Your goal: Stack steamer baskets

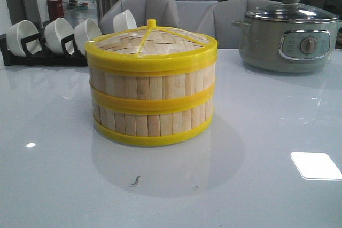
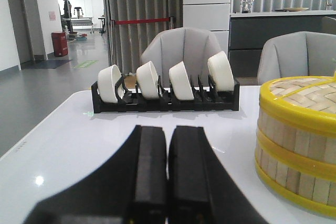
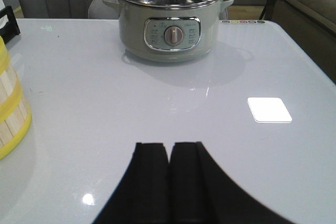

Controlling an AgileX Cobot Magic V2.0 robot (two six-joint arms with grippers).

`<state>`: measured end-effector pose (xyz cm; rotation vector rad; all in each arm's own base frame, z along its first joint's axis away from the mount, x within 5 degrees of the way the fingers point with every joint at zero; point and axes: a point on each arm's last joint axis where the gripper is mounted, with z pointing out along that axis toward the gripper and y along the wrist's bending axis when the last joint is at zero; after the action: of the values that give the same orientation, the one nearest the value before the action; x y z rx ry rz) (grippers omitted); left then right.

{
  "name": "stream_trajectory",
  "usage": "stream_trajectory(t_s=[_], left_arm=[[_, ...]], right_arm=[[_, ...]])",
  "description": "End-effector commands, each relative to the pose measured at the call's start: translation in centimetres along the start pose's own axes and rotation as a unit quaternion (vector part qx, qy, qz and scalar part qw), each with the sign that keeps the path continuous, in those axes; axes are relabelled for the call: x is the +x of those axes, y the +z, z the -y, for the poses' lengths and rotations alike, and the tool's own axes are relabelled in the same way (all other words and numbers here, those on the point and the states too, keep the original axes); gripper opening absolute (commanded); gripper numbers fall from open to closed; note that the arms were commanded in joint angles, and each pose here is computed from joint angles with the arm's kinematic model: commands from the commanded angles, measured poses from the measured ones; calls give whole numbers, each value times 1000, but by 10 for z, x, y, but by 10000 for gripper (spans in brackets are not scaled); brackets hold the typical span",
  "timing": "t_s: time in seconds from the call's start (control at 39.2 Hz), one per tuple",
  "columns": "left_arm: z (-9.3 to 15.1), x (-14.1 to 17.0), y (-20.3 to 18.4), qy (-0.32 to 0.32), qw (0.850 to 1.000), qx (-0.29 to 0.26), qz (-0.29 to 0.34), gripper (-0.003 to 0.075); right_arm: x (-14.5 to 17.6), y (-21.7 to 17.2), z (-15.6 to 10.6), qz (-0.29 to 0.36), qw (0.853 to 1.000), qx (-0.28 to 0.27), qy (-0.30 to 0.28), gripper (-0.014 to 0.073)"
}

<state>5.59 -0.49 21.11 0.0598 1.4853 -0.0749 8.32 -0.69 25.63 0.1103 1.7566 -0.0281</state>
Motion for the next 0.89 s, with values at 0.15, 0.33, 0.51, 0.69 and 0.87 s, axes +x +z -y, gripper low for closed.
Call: stream_trajectory(t_s=[0.15, 0.33, 0.51, 0.69, 0.87], left_arm=[[0, -8, -2, -2, 999, -2, 47, 87], [0, -8, -2, -2, 999, -2, 47, 87], [0, -8, -2, -2, 999, -2, 47, 87], [0, -8, -2, -2, 999, -2, 47, 87], [0, -8, -2, -2, 999, -2, 47, 87]], right_arm=[[-17, -2, 0, 56, 998, 0, -7, 56], [-17, -2, 0, 56, 998, 0, -7, 56], [-17, -2, 0, 56, 998, 0, -7, 56], [-19, -2, 0, 64, 998, 0, -7, 56], [-16, -2, -1, 50, 999, -1, 0, 56]])
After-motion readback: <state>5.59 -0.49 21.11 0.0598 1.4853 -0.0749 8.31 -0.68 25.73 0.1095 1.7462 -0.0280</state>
